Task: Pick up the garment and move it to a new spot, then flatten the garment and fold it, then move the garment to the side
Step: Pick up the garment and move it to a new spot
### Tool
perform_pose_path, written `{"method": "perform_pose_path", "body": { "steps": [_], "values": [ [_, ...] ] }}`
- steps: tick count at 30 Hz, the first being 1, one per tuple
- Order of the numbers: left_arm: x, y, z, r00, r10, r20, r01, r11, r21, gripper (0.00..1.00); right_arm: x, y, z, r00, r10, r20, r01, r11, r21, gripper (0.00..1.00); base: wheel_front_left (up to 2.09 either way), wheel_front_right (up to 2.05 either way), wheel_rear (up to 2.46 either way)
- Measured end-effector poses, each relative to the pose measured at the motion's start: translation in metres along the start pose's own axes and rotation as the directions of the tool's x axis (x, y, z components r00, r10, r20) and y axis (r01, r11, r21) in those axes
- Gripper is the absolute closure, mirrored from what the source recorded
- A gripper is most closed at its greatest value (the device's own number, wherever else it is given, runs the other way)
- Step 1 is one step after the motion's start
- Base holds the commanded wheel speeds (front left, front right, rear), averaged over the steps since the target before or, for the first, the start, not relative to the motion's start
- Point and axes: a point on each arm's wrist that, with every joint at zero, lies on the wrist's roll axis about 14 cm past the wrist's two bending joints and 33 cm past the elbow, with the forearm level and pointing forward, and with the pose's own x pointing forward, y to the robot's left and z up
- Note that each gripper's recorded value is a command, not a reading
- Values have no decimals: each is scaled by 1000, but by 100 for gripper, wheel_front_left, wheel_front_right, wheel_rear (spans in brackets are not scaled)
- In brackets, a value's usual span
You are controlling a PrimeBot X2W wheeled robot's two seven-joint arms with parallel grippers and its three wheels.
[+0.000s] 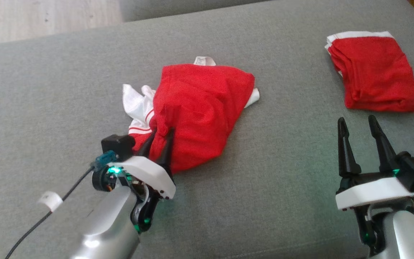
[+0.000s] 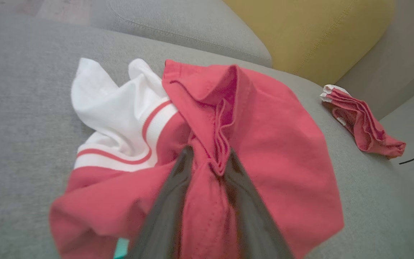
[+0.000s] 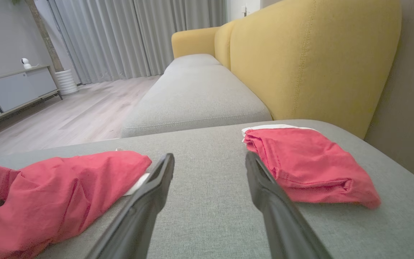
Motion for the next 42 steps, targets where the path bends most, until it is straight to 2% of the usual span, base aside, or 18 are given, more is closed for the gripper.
{"method": "perform_pose_path", "body": {
  "steps": [1,6,11,14,15,21,29,34,42],
  "values": [
    [-2,-1,2,1000,-2,13,1,1000,20,0,0,1,1,1000,5,4,-5,1000,-2,0,0,0,0],
    [-12,-3,32,993,-4,122,-8,996,93,0,1,10,10,999,30,30,-30,1000,-4,0,0,0,0],
    [-33,-6,66,967,7,256,-36,993,108,0,-2,13,19,997,42,57,-41,999,-20,0,0,0,0],
    [-55,5,76,944,63,324,-97,991,89,0,-9,20,16,997,62,46,-61,998,-24,0,0,0,0],
    [-55,5,76,944,63,324,-97,991,89,0,-9,20,16,997,62,46,-61,998,-24,0,0,0,0],
    [-112,47,49,906,238,350,-275,960,58,0,-22,33,4,995,102,11,-102,995,-22,0,0,0,0],
    [-163,63,31,843,369,392,-395,919,-15,0,-30,43,-1,991,134,14,-134,991,-3,0,0,0,0],
    [-181,67,32,815,402,419,-432,901,-24,0,-35,44,-12,990,138,-6,-138,990,12,0,0,0,0],
    [-186,62,29,816,403,416,-430,902,-32,0,-36,47,-19,989,146,-17,-146,989,19,0,0,0,0]
  ]
}}
